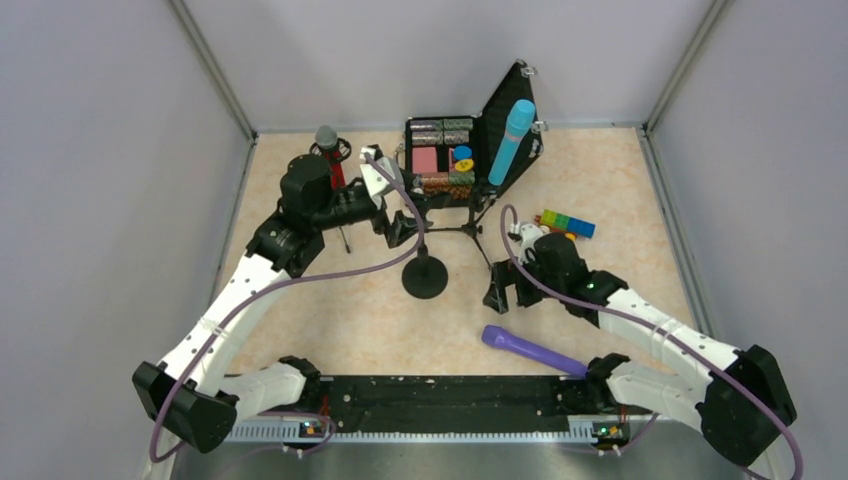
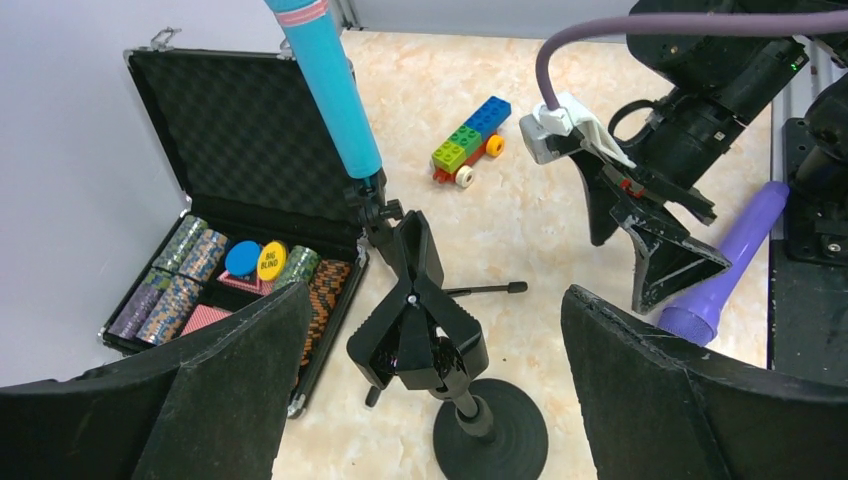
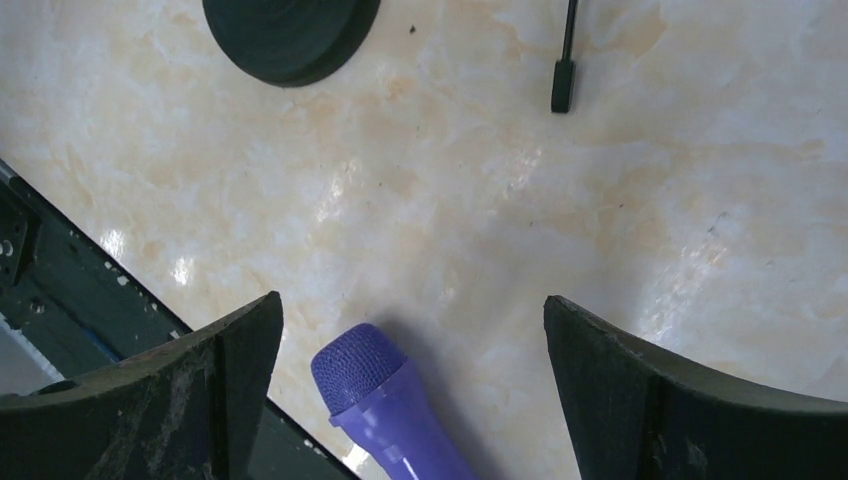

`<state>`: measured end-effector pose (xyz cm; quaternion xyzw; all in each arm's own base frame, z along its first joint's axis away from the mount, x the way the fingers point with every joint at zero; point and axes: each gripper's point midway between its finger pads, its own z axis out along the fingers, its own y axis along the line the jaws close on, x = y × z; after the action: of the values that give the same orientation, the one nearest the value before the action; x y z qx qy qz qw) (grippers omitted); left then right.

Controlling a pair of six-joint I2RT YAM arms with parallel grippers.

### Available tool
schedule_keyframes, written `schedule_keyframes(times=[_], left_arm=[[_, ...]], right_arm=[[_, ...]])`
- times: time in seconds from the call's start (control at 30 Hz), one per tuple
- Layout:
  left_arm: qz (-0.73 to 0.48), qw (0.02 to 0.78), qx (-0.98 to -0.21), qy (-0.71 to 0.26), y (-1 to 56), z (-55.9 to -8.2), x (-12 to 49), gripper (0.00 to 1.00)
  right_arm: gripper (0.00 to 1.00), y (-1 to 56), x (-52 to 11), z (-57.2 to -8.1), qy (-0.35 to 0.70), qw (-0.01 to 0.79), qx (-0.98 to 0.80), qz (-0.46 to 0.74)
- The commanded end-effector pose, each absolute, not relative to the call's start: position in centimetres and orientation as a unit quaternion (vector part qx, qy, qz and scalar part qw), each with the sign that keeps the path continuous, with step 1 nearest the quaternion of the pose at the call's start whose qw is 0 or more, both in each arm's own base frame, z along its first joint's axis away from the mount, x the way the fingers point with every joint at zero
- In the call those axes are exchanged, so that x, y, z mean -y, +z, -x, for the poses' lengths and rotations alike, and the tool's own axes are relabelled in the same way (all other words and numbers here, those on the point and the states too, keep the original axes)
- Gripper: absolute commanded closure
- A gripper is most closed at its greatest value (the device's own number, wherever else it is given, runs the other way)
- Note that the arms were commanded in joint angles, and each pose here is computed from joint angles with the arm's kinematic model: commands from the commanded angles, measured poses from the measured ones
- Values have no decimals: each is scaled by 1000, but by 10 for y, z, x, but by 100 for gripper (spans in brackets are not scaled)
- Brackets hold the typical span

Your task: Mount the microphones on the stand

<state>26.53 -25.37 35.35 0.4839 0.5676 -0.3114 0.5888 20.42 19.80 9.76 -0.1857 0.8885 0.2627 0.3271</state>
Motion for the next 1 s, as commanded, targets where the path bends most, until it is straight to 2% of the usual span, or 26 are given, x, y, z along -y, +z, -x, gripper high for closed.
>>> schedule_keyframes(times=[0.0, 0.43, 0.7, 0.87, 0.97], left_arm=[[-482, 618, -549, -290, 363, -268, 249, 1], [-483, 608, -564, -281, 341, -270, 245, 1], [-480, 615, -568, -261, 338, -271, 238, 1], [-480, 620, -567, -253, 339, -271, 234, 1], [-478, 624, -568, -243, 339, -271, 231, 1]], right_arm=[[1, 98, -207, -189, 271, 282, -905, 167], [1, 79, -213, -141, 216, 214, -929, 212], [1, 53, -202, -127, 109, 178, -946, 250], [5, 35, -190, -131, 40, 157, -957, 241], [12, 27, -184, -134, 8, 154, -958, 244]])
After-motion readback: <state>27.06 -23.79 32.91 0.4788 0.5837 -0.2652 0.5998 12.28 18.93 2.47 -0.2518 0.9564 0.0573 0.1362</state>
